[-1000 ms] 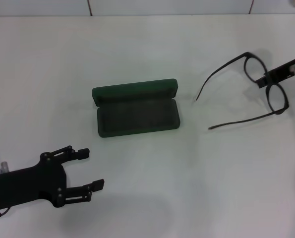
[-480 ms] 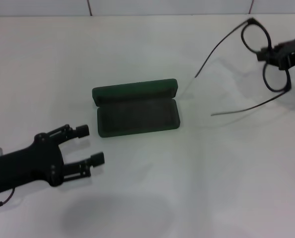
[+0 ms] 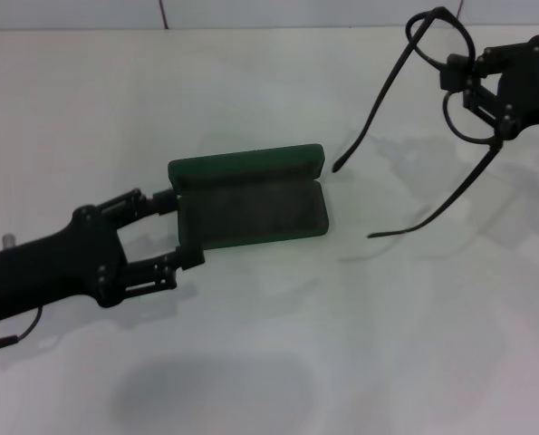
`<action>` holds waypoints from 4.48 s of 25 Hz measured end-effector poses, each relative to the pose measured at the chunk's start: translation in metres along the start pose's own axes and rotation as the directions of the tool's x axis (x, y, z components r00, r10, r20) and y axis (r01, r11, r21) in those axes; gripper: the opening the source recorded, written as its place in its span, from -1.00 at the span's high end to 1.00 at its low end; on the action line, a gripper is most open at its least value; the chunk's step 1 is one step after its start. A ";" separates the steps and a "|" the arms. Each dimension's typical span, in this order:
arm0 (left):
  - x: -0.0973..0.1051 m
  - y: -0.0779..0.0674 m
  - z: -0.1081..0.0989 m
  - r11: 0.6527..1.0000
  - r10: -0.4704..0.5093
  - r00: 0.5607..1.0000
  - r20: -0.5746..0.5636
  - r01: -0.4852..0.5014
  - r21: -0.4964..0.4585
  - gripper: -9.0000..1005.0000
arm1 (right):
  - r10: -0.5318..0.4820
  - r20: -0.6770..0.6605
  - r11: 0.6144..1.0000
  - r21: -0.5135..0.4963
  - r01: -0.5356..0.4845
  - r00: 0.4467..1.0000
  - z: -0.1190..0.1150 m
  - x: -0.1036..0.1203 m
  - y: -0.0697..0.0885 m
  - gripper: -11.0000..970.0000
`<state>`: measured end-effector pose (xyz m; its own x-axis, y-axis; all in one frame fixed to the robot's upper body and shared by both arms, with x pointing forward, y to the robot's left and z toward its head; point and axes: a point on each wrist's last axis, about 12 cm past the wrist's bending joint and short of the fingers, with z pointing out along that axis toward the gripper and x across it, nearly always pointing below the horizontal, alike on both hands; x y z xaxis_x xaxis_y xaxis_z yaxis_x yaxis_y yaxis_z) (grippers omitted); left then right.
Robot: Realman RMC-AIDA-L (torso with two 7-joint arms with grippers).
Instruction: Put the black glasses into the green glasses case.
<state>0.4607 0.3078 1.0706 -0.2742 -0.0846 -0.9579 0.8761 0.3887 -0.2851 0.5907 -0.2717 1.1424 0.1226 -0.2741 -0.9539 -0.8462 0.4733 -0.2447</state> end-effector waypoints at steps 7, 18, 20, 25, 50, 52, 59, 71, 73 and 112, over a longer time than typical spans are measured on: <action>-0.011 0.004 0.006 0.999 0.034 0.999 0.033 -0.034 0.019 -0.71 | -0.033 0.032 0.999 -0.014 0.033 0.999 0.004 0.007 0.009 0.75; -0.025 0.008 0.020 0.994 0.070 0.996 0.047 -0.074 0.083 -0.68 | -0.106 0.221 0.994 0.025 0.103 0.970 0.011 0.008 0.021 0.75; -0.027 0.009 0.022 0.992 0.077 0.996 0.050 -0.082 0.099 -0.68 | -0.101 0.226 0.995 0.017 0.100 0.969 0.013 0.008 0.023 0.75; -0.034 0.009 0.024 0.987 0.094 0.993 0.073 -0.103 0.122 -0.67 | -0.084 0.227 0.996 0.009 0.084 0.970 0.014 0.010 0.025 0.75; -0.065 -0.007 0.074 0.663 0.596 0.730 0.333 -0.682 0.308 0.98 | 0.166 0.093 0.961 -0.240 -0.140 0.982 0.028 0.009 0.030 0.75; -0.068 -0.008 0.080 0.638 0.603 0.722 0.340 -0.692 0.337 0.98 | 0.164 0.105 0.955 -0.265 -0.131 0.981 0.029 0.004 0.030 0.75; -0.078 -0.008 0.094 0.574 0.630 0.684 0.367 -0.729 0.374 0.98 | 0.118 0.094 0.922 -0.381 -0.074 0.989 0.034 -0.008 0.030 0.75; -0.080 -0.007 0.104 0.558 0.634 0.682 0.365 -0.730 0.395 0.98 | 0.077 0.132 0.898 -0.440 -0.012 0.988 0.044 -0.022 0.032 0.75; -0.079 -0.006 0.104 0.564 0.638 0.683 0.355 -0.729 0.388 0.98 | 0.077 0.134 0.896 -0.445 -0.010 0.988 0.045 -0.023 0.033 0.75; -0.081 -0.009 0.131 0.594 0.574 0.705 0.417 -0.709 0.380 0.98 | 0.127 0.217 0.900 -0.434 -0.021 0.968 0.059 -0.031 0.043 0.75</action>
<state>0.5267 0.1909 1.1466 0.4753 -0.2186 -0.8522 0.8655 -0.0576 0.4975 0.5809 -0.1937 1.1513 0.1235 -0.0235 -0.9921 -0.9898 0.0683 -0.1249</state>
